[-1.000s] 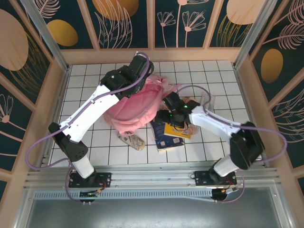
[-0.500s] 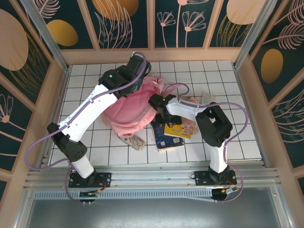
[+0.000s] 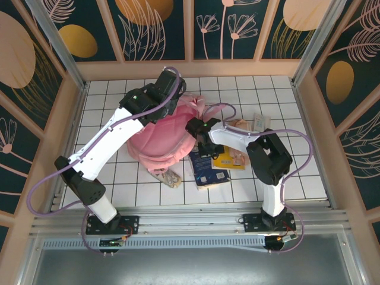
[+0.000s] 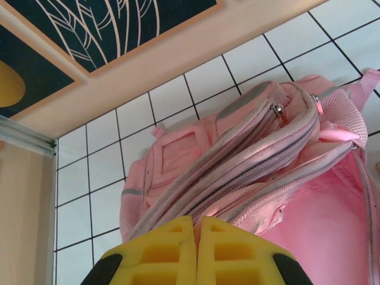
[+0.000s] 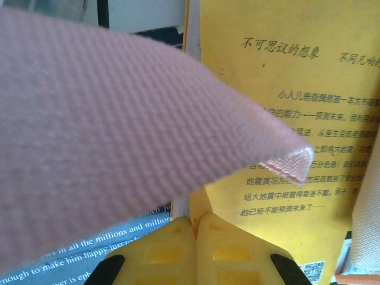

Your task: Pack the student bag

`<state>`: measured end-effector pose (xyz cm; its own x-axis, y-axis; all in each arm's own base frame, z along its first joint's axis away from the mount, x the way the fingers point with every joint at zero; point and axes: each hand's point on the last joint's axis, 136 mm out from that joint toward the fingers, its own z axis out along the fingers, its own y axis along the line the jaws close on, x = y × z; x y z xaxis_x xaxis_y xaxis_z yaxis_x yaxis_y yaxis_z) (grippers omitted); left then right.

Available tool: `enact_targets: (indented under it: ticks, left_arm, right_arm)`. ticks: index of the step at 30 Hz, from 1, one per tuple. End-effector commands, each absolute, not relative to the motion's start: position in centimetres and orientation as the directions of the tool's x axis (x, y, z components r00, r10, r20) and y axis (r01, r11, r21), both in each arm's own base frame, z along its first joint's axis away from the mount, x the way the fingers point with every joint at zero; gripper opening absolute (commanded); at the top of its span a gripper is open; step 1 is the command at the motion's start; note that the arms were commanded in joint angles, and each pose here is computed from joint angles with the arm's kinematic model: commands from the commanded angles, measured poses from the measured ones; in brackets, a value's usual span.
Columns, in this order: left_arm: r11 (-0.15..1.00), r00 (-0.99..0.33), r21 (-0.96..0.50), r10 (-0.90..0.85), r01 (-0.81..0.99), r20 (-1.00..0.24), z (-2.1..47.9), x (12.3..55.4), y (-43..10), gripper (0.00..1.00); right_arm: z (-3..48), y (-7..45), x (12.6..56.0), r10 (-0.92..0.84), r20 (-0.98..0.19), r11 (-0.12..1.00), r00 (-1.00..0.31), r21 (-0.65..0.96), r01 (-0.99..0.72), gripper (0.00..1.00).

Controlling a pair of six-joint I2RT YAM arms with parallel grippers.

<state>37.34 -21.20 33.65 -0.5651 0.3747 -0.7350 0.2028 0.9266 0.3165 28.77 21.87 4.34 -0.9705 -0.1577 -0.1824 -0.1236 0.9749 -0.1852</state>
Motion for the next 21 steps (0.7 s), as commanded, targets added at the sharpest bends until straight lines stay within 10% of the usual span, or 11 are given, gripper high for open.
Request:
enact_targets:
  ticks: [1, 21]
  left_arm:
    - [0.958, -0.504, 0.248, 0.286, 0.142, -0.815, 37.0, 37.1, -20.3, 0.0]
    - [0.948, -0.541, 0.275, 0.318, 0.161, -0.778, 34.6, 38.3, -21.5, 0.0]
  right_arm:
    - [8.2, 21.2, 28.8, -0.163, -0.224, 0.974, -0.961, -0.193, -0.12, 0.0]
    - [27.8, 21.1, 27.8, -0.007, -0.422, 0.993, -0.906, 0.106, -0.058, 0.0]
